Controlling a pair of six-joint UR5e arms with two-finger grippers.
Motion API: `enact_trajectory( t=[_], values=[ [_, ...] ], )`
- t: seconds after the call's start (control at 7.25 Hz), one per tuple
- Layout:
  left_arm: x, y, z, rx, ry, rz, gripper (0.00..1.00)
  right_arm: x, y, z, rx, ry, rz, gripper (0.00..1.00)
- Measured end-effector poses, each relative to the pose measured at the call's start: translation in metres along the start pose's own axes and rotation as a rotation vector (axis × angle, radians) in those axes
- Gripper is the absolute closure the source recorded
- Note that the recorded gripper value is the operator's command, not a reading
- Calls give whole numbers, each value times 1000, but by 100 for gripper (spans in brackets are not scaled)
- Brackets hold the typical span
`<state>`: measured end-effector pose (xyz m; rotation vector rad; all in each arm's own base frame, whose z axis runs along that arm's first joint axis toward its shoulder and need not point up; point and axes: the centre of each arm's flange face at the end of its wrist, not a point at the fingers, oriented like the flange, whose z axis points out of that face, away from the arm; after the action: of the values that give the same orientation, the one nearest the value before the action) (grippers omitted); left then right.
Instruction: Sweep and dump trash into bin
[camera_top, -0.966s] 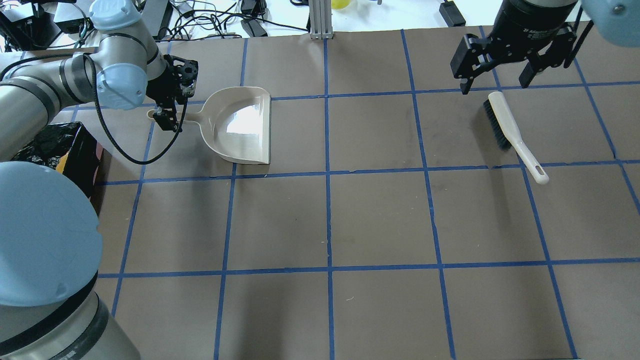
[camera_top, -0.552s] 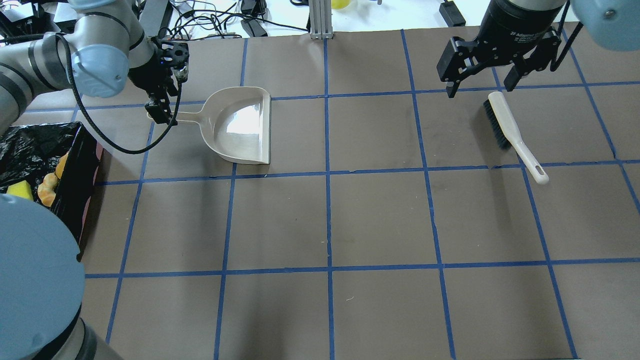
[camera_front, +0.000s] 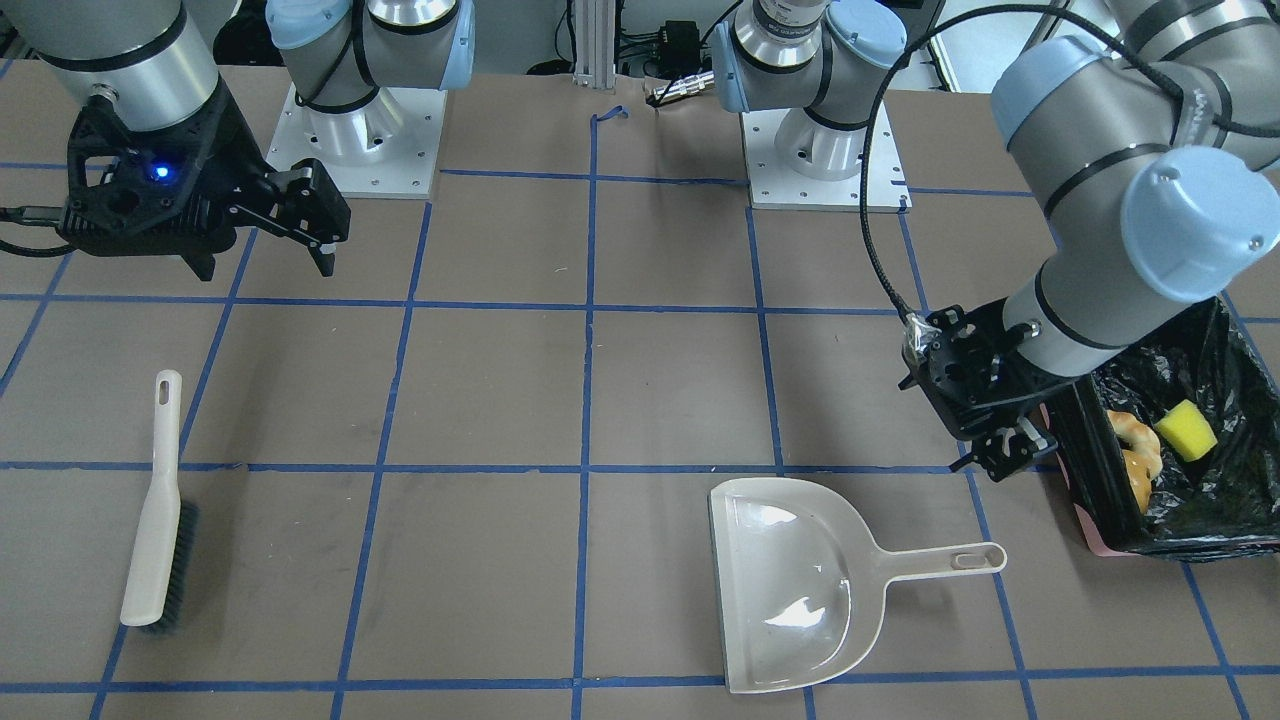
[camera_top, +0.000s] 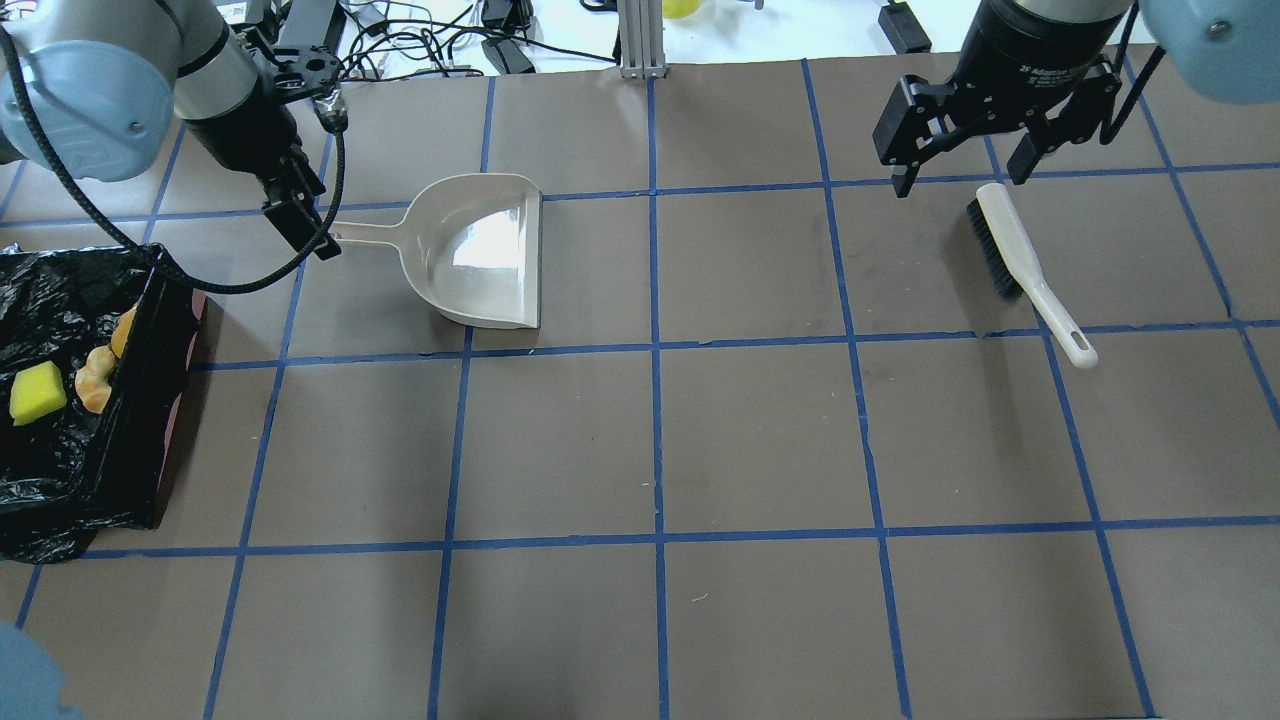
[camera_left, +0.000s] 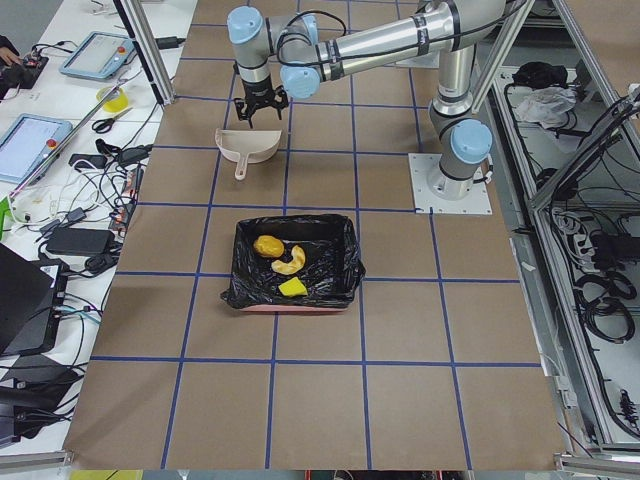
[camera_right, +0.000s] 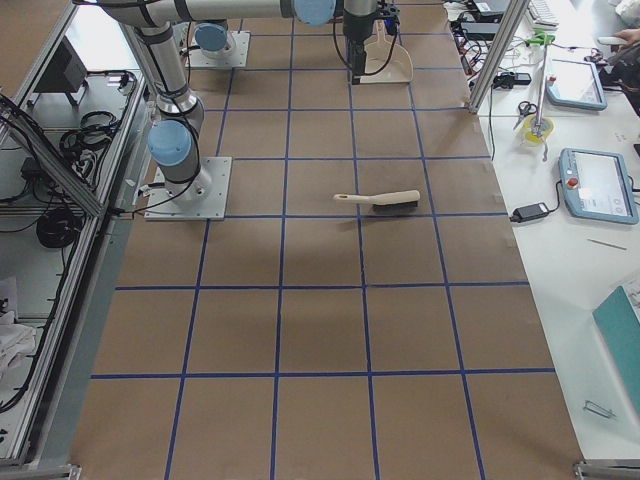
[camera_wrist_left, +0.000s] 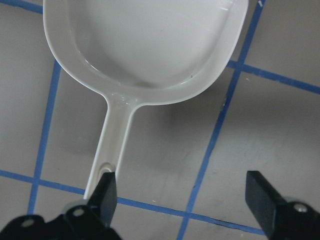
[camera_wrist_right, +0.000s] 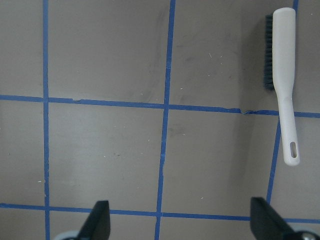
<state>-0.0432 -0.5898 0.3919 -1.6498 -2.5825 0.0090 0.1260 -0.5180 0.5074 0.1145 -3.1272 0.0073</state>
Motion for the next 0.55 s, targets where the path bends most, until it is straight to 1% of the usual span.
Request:
enact_trajectory(
  t=[0.28, 0.41, 0.55],
  values=[
    [38, 19, -24, 17, -17, -141, 0, 1, 0, 0, -1, 6, 0, 0],
    [49, 32, -35, 22, -24, -235, 0, 1, 0, 1, -2, 7, 0, 0],
    [56, 43, -45, 25, -24, -374, 0, 1, 0, 1, -3, 7, 0, 0]
  ],
)
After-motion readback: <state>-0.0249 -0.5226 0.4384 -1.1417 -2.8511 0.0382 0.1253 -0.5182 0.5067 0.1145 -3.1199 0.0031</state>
